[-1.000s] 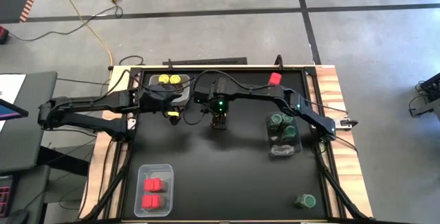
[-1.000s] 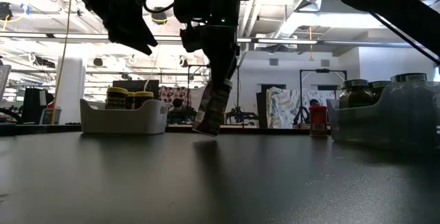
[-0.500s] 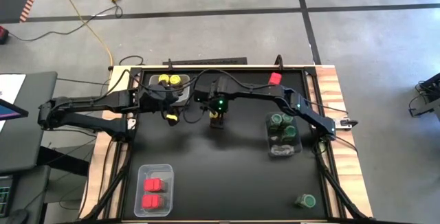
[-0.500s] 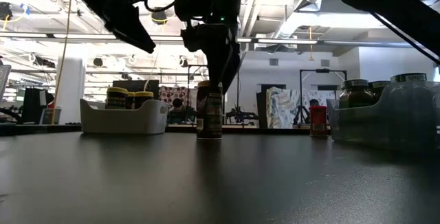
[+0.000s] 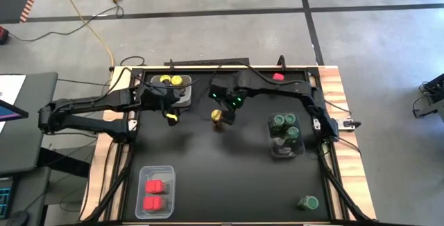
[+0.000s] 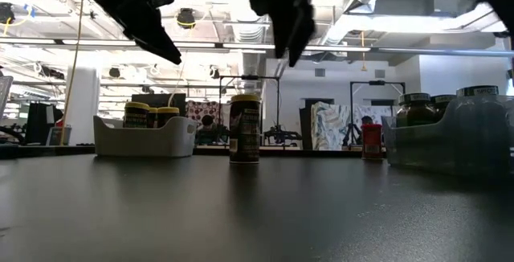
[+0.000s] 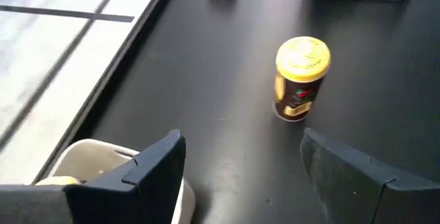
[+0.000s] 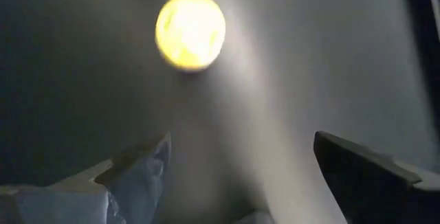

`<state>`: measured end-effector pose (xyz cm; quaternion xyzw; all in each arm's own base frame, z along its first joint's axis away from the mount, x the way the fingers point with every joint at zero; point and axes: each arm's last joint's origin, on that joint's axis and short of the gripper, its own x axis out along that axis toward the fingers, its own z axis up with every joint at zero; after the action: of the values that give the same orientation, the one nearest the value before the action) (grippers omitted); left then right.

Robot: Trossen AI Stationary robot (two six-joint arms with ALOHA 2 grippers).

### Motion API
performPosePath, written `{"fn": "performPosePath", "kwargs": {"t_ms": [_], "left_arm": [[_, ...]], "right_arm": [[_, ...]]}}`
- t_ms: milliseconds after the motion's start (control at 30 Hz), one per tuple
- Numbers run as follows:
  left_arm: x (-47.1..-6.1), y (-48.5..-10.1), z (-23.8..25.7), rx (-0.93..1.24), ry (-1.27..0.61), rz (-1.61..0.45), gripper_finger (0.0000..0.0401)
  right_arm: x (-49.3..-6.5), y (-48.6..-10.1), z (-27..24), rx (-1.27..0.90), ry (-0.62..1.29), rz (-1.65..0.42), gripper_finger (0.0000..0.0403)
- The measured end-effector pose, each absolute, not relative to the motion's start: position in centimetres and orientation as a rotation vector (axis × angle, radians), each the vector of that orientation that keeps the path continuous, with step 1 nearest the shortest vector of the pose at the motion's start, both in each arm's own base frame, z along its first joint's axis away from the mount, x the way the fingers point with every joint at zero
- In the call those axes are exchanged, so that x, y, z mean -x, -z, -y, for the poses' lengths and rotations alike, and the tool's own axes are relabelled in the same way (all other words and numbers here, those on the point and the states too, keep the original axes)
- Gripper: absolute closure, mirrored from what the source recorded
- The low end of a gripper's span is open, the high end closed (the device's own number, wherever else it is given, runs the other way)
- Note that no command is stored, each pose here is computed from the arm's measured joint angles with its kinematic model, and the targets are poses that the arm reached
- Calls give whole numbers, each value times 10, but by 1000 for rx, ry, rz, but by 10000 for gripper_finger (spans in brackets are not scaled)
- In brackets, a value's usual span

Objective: Sort spices by type
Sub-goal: Put the yellow seasoning bottle into the gray bin

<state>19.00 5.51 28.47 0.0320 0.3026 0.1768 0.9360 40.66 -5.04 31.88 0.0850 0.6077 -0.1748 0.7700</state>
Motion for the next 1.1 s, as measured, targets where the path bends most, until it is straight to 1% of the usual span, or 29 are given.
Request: {"fn": "performPosePath", "kwargs": {"t_ms": [133,300,567,633,700,767,867,1100], "left_arm": [[-191,-285,-54,-38,-325,-610,124],[-200,-281,-57,16,-338,-637,124],[-252,-300,-62,15,-295,-658,124],[-267,-306,-65,30,-300,-650,124],[-279,-306,-67,30,-295,-685,124],[-292,-303,-68,31,-287,-722,124],[-310,-297,-67,94,-290,-785,124],[-353,-285,-62,244,-331,-870,124]], "right_arm": [[-382,-311,34,-186,375,-1261,19],[-333,-295,23,-260,391,-1114,19],[-247,-290,21,-351,386,-802,19],[-229,-289,23,-361,391,-747,19],[-214,-287,25,-371,399,-700,19],[-202,-283,27,-378,409,-679,19],[-190,-276,28,-393,421,-661,19],[-179,-272,27,-403,422,-647,19]]}}
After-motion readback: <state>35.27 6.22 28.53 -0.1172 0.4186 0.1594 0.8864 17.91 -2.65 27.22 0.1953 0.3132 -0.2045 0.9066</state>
